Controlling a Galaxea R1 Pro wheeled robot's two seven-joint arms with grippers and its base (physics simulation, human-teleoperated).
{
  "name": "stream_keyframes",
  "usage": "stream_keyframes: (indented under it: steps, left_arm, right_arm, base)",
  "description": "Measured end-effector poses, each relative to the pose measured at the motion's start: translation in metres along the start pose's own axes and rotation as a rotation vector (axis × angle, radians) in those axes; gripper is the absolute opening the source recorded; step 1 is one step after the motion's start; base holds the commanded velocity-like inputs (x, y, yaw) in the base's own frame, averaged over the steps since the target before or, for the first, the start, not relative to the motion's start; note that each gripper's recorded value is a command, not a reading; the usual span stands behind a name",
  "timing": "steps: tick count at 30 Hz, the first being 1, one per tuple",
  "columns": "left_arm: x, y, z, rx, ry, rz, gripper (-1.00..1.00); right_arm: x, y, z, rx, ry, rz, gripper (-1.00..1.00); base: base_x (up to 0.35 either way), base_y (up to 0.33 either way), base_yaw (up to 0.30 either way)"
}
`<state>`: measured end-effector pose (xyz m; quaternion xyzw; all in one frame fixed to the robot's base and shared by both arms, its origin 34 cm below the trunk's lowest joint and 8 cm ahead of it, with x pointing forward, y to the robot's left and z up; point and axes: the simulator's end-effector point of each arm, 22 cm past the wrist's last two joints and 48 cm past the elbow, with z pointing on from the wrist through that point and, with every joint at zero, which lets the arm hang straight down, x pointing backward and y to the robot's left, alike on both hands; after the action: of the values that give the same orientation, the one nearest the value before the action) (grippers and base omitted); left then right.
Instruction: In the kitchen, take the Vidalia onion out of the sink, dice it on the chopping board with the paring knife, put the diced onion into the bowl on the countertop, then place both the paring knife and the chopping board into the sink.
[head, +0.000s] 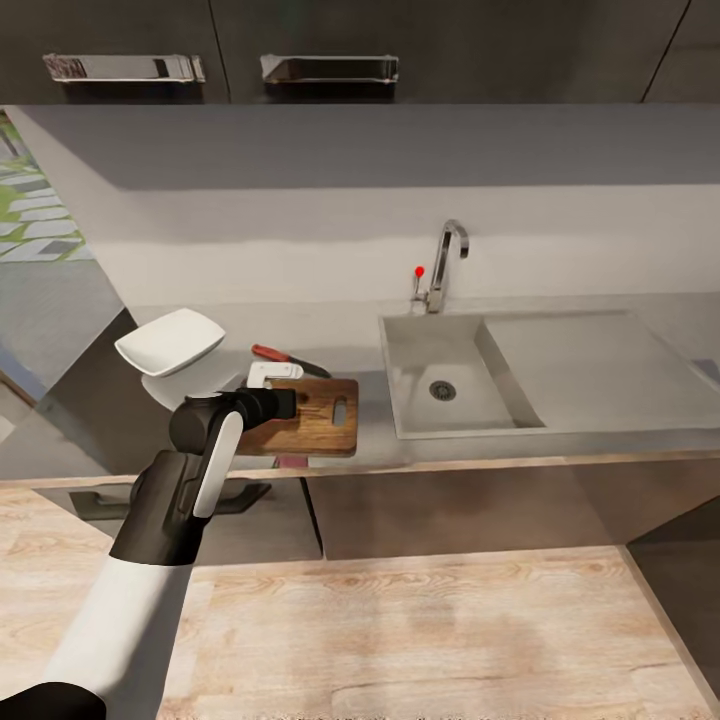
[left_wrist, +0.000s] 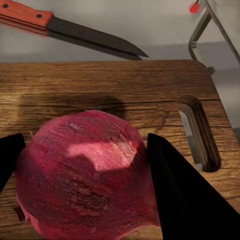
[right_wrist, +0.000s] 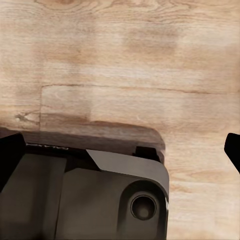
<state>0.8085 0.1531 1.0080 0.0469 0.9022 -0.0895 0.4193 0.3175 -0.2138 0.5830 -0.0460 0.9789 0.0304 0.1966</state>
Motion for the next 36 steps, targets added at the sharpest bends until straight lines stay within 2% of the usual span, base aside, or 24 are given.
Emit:
stream_keyframes:
  steps: [11, 28, 36]
  left_arm:
    - [0.006, 0.001, 0.005, -0.001, 0.012, -0.002, -1.00]
    - [0.014, 0.002, 0.012, 0.000, 0.026, -0.005, -1.00]
    - [0.021, 0.004, 0.017, -0.001, 0.039, -0.007, -1.00]
  right_arm:
    - [0.006, 0.000, 0.000, -0.001, 0.012, 0.001, 1.00]
    - [0.012, 0.001, 0.001, -0.002, 0.026, 0.002, 1.00]
    - [0.017, 0.001, 0.001, -0.003, 0.039, 0.004, 1.00]
  base:
    - [0.083, 0.000, 0.000]
    - [0.007, 0.000, 0.000]
    - [0.160, 0.000, 0.000]
